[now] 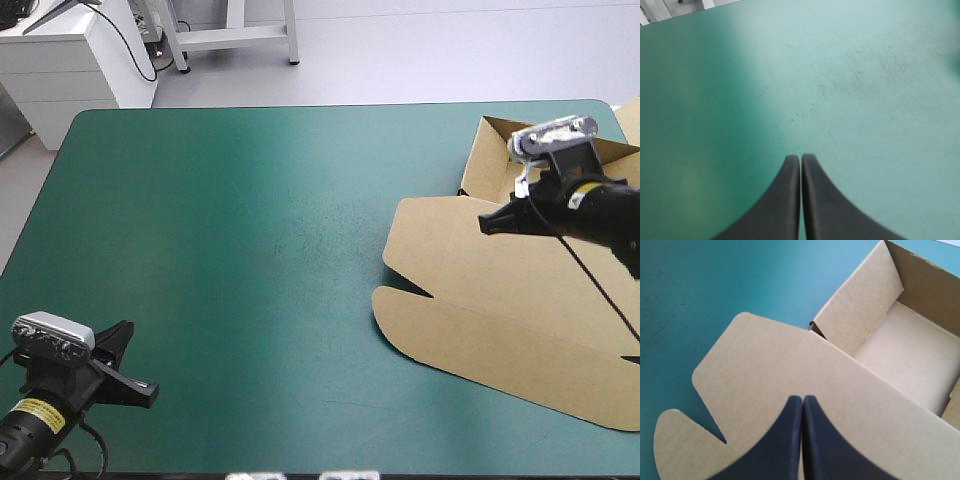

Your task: Fold the box

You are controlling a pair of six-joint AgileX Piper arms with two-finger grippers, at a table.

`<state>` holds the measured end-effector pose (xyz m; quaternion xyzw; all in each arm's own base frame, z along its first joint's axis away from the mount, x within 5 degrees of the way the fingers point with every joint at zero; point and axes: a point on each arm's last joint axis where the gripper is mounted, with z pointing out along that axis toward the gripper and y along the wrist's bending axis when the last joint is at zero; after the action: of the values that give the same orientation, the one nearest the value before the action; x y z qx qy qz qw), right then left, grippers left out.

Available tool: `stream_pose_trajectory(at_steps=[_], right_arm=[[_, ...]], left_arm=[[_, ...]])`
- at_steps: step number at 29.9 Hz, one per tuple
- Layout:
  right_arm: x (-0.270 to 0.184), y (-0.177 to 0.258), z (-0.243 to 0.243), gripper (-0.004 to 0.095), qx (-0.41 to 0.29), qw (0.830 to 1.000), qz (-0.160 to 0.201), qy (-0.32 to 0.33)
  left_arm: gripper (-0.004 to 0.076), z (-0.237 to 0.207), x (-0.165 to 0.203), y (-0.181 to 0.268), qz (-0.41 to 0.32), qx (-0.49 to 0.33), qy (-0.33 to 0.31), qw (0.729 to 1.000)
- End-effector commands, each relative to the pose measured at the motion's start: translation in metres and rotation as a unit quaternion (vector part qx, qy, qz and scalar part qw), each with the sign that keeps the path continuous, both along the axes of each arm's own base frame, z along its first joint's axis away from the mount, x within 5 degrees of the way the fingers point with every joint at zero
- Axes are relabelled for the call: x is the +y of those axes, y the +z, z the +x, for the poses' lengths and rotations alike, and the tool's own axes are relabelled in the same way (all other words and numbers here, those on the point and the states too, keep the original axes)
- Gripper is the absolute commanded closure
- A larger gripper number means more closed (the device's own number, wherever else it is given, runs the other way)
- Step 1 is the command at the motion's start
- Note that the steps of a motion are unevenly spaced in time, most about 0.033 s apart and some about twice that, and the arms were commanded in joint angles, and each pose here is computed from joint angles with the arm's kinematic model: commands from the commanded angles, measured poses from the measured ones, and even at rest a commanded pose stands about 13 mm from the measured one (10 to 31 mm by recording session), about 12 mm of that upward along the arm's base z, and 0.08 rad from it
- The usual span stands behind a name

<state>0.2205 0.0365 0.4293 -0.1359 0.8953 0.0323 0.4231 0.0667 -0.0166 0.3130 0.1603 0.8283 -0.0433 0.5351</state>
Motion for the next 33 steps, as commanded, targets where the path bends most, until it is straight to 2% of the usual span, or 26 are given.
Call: stream_pose_trajectory(at_steps=[1,3,7,14,21,33], right_arm=[[-0.004,0.009,-0.030,0.0929,-0.110,0.994,0.018,-0.002],[-0.006,0.002,-0.047,0.0929,-0.160,0.987,0.030,-0.002],[-0.011,-0.019,-0.081,0.0929,-0.208,0.978,0.027,-0.002],[-0.018,-0.076,-0.120,0.0929,-0.202,0.979,0.003,0.005],[-0.021,-0.122,-0.142,0.0929,-0.204,0.979,0.003,0.003],[-0.025,-0.141,-0.179,0.0929,-0.206,0.978,0.020,0.003]], left_arm=[[0.0731,0.003,-0.002,0.011,-0.001,-0.044,-0.012,0.999],[0.0731,0.005,-0.004,0.009,0.000,-0.054,-0.018,0.998],[0.0731,0.007,-0.007,0.004,-0.017,-0.060,-0.025,0.998],[0.0731,0.008,-0.008,-0.002,-0.016,-0.055,-0.026,0.998],[0.0731,-0.009,0.000,-0.002,-0.016,-0.077,-0.029,0.996],[0.0731,-0.041,0.009,-0.023,-0.070,-0.110,-0.038,0.991]])
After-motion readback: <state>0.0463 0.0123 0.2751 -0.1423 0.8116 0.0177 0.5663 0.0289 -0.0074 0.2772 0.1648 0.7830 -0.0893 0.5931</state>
